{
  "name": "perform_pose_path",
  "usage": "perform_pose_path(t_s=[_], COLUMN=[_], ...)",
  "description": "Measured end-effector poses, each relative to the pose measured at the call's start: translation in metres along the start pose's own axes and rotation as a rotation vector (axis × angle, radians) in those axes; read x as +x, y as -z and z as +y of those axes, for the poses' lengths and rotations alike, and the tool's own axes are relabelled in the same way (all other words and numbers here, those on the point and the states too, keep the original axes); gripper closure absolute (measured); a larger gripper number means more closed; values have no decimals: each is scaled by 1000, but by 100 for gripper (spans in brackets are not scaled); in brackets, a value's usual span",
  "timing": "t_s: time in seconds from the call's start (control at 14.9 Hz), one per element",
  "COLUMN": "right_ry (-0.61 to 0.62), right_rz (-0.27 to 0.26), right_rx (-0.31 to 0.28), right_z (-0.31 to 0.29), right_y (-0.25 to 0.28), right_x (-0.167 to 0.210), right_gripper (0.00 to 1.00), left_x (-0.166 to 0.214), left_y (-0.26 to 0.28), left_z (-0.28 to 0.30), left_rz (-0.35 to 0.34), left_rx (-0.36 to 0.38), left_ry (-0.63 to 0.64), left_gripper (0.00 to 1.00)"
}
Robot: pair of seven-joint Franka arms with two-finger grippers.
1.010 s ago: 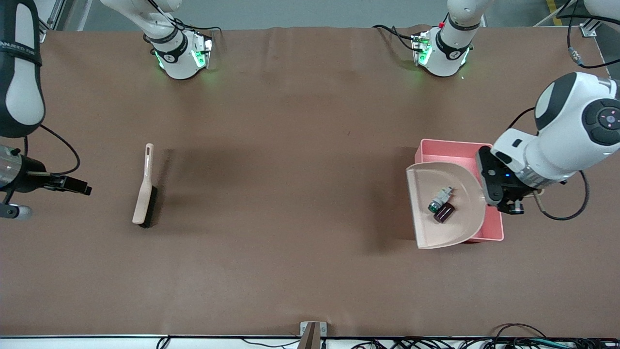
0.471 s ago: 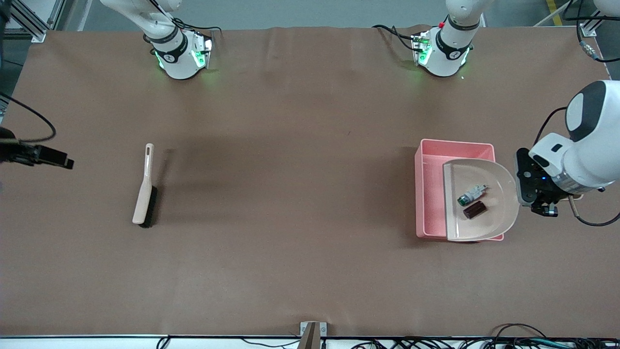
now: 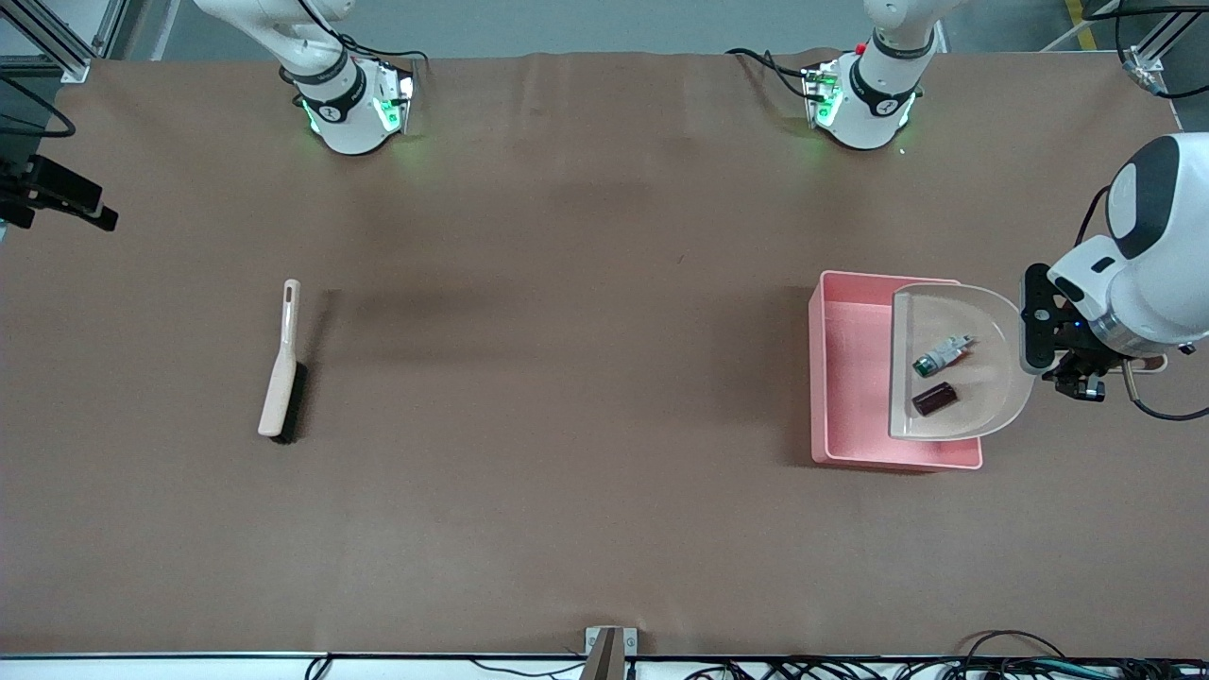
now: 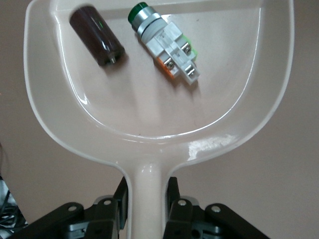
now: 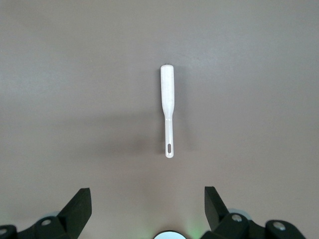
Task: Clean e-waste and dump in bin
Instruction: 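Tilt the dustpan with the left gripper to dump parts into the bin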
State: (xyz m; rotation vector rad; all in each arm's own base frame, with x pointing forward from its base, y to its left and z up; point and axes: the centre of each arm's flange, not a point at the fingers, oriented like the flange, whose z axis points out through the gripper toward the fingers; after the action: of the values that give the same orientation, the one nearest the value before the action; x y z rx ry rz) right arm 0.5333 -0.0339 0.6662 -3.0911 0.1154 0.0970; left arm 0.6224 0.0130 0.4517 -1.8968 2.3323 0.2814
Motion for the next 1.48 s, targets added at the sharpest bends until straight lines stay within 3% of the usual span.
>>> perform_pose_path(t_s=[0.34, 0.67, 0.94, 1.35, 1.48], right_ry=[-5, 17, 25, 4, 4], right_rz=[23, 85, 70, 56, 57], right_rx=[-9, -9, -24, -70, -72], right_z=[3, -9, -12, 4, 4], right_y=[-20, -21, -38, -45, -46], right_x=[10, 20, 29, 30, 30], right_gripper=[0, 0, 0, 0, 0], left_x=[0, 1, 5, 26, 34], left_y=[-19, -18, -18, 2, 23], left_z=[9, 10, 9, 2, -4], left_rz=[-35, -184, -264, -296, -270], left_rx=[-13, -17, -11, 33, 77], left_ry=[-31, -67, -34, -46, -25], left_gripper=[67, 67, 67, 67, 67])
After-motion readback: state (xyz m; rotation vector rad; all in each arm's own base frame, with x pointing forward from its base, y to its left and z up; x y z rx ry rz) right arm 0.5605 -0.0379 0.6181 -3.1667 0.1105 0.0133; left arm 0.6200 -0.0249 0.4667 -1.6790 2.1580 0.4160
